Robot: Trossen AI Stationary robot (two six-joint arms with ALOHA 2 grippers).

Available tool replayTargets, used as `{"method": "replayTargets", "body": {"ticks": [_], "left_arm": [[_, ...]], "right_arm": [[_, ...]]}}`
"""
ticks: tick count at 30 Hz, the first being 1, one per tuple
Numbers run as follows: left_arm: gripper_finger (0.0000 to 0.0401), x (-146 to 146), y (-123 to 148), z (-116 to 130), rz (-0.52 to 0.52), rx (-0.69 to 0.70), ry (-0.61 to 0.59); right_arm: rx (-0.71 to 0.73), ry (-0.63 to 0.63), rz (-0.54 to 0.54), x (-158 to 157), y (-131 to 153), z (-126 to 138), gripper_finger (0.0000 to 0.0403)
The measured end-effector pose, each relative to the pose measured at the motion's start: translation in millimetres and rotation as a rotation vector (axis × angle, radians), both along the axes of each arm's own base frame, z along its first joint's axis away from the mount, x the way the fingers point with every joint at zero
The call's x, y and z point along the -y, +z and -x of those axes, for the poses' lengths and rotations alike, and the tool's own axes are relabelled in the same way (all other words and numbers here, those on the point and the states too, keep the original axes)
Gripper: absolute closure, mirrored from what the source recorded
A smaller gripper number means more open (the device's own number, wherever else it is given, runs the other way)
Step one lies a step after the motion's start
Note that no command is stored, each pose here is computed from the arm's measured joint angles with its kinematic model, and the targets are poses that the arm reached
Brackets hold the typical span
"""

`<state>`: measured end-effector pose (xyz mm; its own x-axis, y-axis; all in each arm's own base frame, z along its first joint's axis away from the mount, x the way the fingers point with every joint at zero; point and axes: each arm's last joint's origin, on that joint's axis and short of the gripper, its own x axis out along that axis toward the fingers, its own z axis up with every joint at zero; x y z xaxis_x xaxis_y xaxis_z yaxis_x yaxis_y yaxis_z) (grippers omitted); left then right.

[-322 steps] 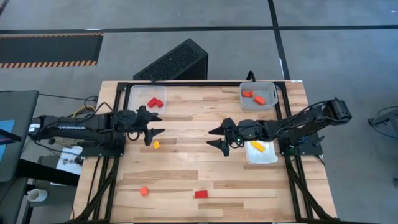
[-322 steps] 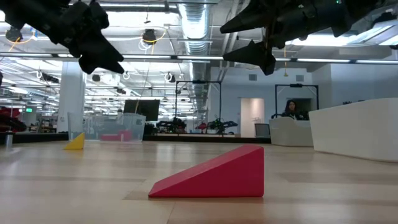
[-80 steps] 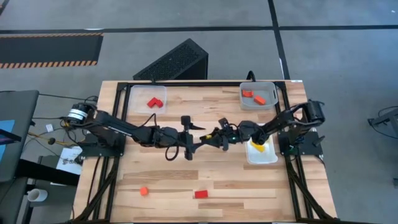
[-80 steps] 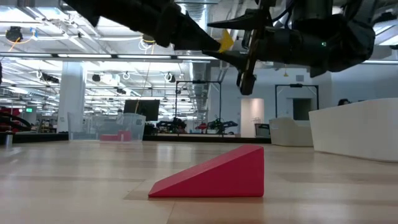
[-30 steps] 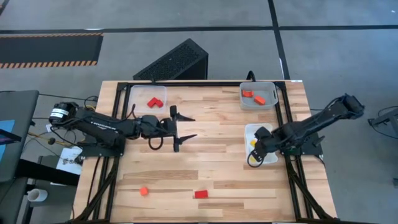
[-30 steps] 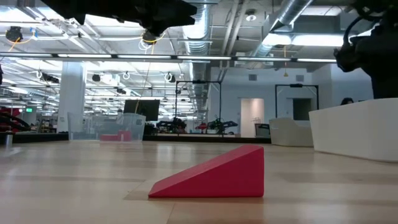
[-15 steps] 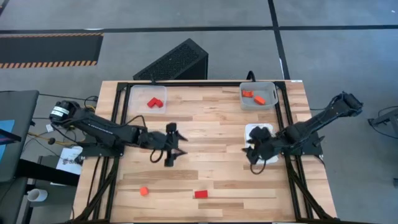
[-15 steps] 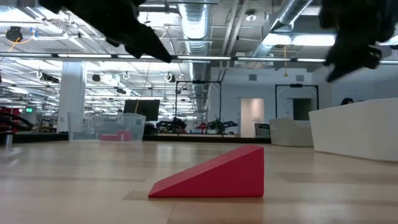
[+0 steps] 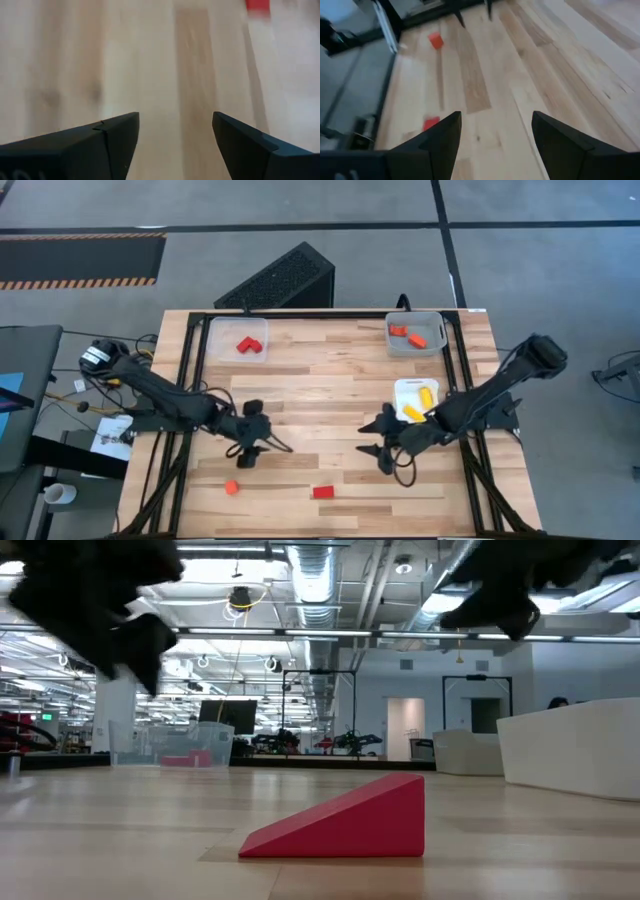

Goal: Sort & place blocks by color
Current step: Put the orange block into the gray bin

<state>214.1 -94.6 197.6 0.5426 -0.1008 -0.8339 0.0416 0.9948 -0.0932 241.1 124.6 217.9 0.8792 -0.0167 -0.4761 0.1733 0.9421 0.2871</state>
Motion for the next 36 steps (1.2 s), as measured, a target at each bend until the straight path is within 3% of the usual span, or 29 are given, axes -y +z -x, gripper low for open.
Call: {"method": "replayTargets", "body": {"ticks": [4, 11, 20, 26, 33, 36], "left_arm": [[0.0174, 14.3, -5.4, 16.6, 0.091, -0.15, -0.012], [0.0197, 45.1, -3.8, 41.2, 0.213, -0.289, 0.018], [0.0205, 78.3, 17.7, 67.1, 0.231, -0.311, 0.068], [0.0155, 83.5, 8.7, 80.0, 0.181, -0.367, 0.096], [0.0073, 87.4, -4.6, 69.5, 0.155, -0.368, 0.168], [0.0051, 90.6, -17.3, 66.0, 0.139, -0.449, 0.184]], "right_arm": [[-0.037, -0.009, 0.002, 6.0, -9.2, -8.1, 0.0138], [-0.027, 0.005, -0.028, 11.9, -4.5, -17.5, 0.0138], [0.007, 0.007, -0.038, 9.0, 8.7, -22.6, 0.0138], [0.025, 0.013, -0.02, 8.9, 14.2, -25.0, 0.0138], [0.018, 0.003, -0.013, 12.5, 13.5, -26.2, 0.0138], [0.021, 0.003, -0.016, 12.3, 13.8, -26.3, 0.0138]]}}
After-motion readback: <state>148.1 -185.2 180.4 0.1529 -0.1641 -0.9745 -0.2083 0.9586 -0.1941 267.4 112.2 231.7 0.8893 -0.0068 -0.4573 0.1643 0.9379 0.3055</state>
